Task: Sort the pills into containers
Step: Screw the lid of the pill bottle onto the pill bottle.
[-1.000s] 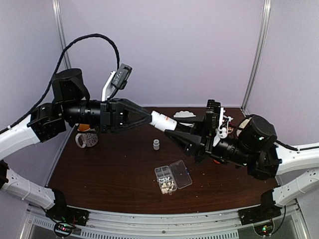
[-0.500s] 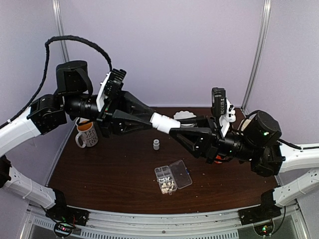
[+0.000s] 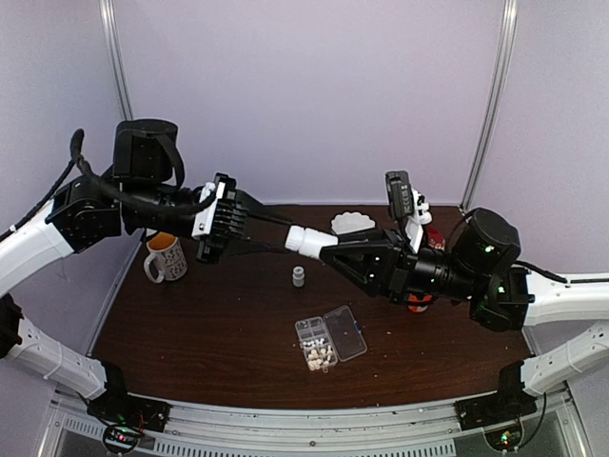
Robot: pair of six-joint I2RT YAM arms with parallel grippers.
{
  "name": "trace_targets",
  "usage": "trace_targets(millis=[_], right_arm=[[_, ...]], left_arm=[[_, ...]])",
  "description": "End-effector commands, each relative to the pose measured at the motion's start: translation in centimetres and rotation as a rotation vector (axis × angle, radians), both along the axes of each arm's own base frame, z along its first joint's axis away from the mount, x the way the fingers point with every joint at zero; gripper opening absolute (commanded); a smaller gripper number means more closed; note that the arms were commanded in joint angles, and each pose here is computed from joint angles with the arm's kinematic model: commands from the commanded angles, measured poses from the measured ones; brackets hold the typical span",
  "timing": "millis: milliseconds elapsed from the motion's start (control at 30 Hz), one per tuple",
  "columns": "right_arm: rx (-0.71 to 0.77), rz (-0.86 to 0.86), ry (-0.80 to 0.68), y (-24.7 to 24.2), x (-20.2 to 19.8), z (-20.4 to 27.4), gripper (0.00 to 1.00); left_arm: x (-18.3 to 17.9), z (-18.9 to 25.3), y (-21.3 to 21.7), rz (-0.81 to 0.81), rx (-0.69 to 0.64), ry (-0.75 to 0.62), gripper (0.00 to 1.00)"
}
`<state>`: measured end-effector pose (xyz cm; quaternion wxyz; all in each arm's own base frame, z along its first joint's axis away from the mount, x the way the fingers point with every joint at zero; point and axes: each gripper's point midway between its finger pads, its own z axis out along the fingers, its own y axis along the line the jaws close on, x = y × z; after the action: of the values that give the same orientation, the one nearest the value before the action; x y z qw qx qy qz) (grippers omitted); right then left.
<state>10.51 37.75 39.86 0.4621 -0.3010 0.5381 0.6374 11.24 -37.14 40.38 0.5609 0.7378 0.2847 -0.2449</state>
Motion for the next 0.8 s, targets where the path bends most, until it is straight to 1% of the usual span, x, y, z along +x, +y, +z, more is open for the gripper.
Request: trace_targets(millis=[0,67,167,233,300,367,400,433,533,567,667,767], right_arm=[[0.102,0.17,0.034,-0.1,-2.7,2.4,0.0],[0.08,0.165,0.042,0.2,-2.5,1.9,0.0],[0.031,0.159,0.047,0.7,-2.3,0.9,0.0],[0.016,0.153,0.044,0.7,-2.2,0.5,0.0],[0.007,0.131,0.033,0.6,-1.9,0.3,0.0],[-0.007,0.097,0.018,0.3,-1.5,0.1,0.0],[-0.021,0.076,0.01,0.1,-1.2,-0.1,0.0],[-0.033,0.052,-0.005,-0.2,-1.0,-0.2,0.0],[-0.078,-0.024,-0.061,-1.2,-0.2,-0.7,0.0],[-0.096,-0.047,-0.082,-1.6,0.0,-0.9,0.0],[-0.154,-0.101,-0.173,-2.4,0.3,-1.8,0.0],[-0.214,-0.14,-0.289,-2.7,0.5,-2.5,0.0]], left_arm=[[3.4,-3.0,-1.1,0.086,0.107,-0.326,0.14],[3.6,-3.1,-1.1,0.086,0.11,-0.428,0.13],[3.8,-2.7,-1.0,0.08,0.105,-0.522,0.13],[3.7,-2.9,-0.9,0.062,0.118,-0.579,0.16],[3.8,-2.6,-0.8,0.077,0.105,-0.576,0.23],[3.8,-2.5,-0.7,0.091,0.091,-0.546,0.34],[3.6,-2.1,-0.6,0.104,0.071,-0.519,0.42],[3.4,-1.9,-0.4,0.108,0.055,-0.492,0.48],[3.1,-1.1,0.4,0.148,0.001,-0.367,0.63],[3.0,-0.9,0.7,0.164,-0.016,-0.307,0.66],[3.3,0.3,1.6,0.232,-0.089,-0.108,0.81],[3.1,1.7,1.9,0.276,-0.161,0.115,0.87]])
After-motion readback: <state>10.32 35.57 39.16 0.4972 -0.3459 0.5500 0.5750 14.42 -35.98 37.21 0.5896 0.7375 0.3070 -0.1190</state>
